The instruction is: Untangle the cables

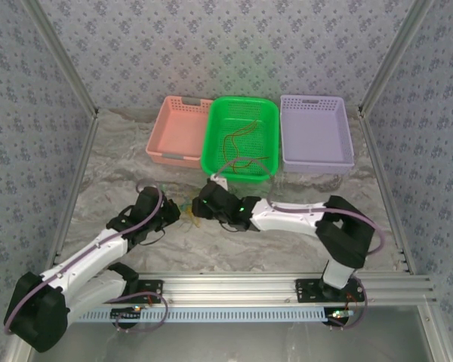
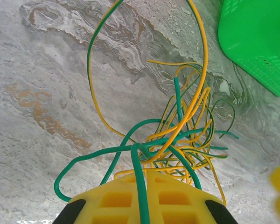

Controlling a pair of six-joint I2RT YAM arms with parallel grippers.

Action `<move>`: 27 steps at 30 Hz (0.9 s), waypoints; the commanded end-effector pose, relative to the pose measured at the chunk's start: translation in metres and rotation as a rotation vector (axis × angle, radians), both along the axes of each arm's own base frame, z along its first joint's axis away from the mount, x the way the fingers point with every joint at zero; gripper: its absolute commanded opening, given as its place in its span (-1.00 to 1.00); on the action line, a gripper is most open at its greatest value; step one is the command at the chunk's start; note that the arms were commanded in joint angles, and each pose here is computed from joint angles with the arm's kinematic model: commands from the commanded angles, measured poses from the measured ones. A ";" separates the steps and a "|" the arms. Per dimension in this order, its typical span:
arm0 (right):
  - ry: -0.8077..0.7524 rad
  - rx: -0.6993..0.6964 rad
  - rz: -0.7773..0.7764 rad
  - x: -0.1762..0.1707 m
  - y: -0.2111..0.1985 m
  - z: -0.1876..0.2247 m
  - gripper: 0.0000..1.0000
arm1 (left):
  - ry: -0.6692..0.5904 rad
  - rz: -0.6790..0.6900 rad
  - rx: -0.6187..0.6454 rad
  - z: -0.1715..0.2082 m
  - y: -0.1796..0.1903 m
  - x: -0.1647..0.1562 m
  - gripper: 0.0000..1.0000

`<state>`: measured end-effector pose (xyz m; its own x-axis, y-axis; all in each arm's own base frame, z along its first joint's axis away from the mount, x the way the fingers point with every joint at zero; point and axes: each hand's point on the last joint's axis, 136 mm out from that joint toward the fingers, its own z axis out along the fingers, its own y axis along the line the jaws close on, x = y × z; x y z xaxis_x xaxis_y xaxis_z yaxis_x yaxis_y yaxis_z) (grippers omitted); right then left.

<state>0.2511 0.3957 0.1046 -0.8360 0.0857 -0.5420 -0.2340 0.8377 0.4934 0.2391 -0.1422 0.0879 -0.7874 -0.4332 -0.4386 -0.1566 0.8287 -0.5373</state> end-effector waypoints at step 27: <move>-0.123 -0.165 -0.324 0.007 -0.204 0.039 -1.00 | -0.041 0.054 0.031 0.049 0.025 0.001 -1.00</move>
<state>0.2630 0.2343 0.1452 -0.7281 0.2733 -0.6286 -0.0414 0.8979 0.4383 0.2367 -0.1274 0.1247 -0.7675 -0.4608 -0.4457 -0.1744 0.8191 -0.5465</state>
